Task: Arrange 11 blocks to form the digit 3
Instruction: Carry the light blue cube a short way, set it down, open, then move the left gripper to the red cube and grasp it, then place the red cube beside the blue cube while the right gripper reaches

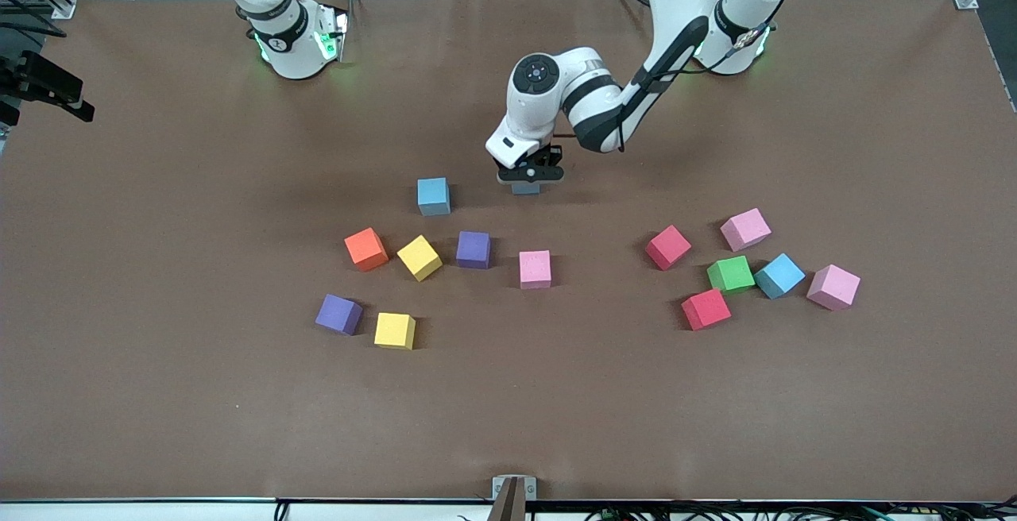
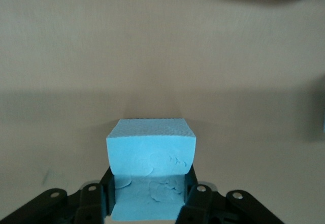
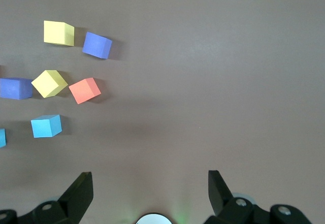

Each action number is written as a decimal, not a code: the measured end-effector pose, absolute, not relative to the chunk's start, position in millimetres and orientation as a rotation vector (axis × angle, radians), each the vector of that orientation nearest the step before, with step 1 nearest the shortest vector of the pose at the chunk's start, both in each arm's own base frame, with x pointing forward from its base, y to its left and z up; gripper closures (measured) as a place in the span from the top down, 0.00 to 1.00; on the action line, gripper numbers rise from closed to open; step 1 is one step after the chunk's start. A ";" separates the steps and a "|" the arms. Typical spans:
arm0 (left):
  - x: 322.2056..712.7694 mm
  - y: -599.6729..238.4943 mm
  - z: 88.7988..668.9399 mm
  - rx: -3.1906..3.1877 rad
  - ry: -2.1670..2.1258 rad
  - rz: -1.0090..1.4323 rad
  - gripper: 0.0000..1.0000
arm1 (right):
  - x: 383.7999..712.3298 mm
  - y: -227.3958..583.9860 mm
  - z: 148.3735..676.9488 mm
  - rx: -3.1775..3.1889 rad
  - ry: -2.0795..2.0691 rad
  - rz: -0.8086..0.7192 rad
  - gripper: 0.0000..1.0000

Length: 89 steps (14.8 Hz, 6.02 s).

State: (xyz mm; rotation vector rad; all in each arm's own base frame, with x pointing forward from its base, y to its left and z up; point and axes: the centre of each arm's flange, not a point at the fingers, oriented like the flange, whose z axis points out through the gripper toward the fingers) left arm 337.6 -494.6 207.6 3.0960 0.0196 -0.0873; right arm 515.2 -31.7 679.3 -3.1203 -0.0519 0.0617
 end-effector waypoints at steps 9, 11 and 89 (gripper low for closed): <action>311.6 -494.8 207.8 3.108 -0.037 -0.109 0.53 | 515.2 -31.7 679.3 -3.121 -0.054 0.063 1.00; 307.9 -496.2 207.8 3.107 -0.046 -0.113 0.53 | 515.1 -31.6 679.2 -3.121 -0.054 0.064 1.00; 391.5 -340.6 228.7 2.284 2.239 -0.056 0.61 | 579.8 171.7 464.9 -2.765 1.547 0.348 1.00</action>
